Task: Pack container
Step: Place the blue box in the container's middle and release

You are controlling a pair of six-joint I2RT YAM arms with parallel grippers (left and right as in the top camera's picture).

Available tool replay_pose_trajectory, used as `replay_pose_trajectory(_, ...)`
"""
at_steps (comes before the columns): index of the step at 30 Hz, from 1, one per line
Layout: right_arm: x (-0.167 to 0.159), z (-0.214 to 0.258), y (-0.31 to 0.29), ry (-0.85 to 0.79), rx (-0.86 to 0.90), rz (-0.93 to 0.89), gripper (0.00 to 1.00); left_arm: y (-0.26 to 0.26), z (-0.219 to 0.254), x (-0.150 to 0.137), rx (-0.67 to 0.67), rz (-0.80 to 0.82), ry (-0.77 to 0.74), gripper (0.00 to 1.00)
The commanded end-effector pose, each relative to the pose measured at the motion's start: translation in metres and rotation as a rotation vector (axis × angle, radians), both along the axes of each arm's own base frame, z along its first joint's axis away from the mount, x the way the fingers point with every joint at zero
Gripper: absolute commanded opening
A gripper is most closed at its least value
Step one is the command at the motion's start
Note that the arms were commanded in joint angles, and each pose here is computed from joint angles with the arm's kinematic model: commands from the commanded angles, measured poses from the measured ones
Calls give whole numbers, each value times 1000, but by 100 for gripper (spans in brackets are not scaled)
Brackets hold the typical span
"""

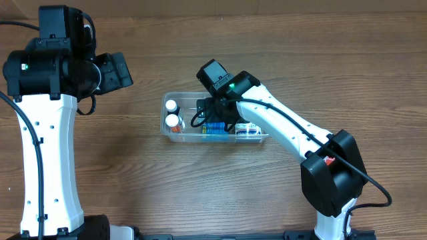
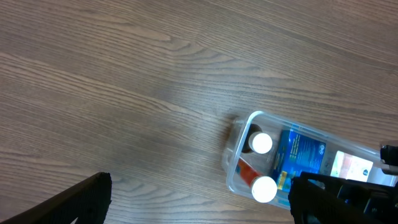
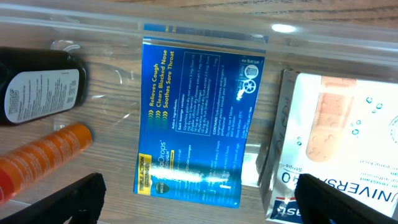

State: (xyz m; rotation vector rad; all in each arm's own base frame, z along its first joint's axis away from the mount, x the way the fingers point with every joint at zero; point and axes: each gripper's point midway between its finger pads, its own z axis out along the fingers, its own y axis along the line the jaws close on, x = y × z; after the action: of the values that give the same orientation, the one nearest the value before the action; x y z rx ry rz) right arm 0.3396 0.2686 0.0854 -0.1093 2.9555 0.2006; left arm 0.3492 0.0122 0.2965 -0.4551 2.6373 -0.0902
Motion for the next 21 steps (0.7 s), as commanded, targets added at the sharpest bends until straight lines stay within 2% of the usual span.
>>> replay_pose_trajectory(1,5,1,0,-12,-3,-7,100,3,6,2,24,-11,-21,93)
replay_pose_trajectory(5,15,27,-15,-102,-67,-27,100,3,6,2,24,-11,-20,93)
replay_pose_trajectory(9,38,136,-63,-349,-147,-140,100,3,6,2,28,-18,-21,93)
replay_pose_trajectory(13,40,212,-126,-467,-112,-291,100,3,6,2,28,-18,-21,93)
replay_pose_trajectory(16,28,232,-180,-453,-92,-408,100,3,6,2,28,-19,-19,93)
replay_pose_trajectory(21,-17,237,-252,-342,-105,-568,100,3,6,2,30,-25,-20,93)
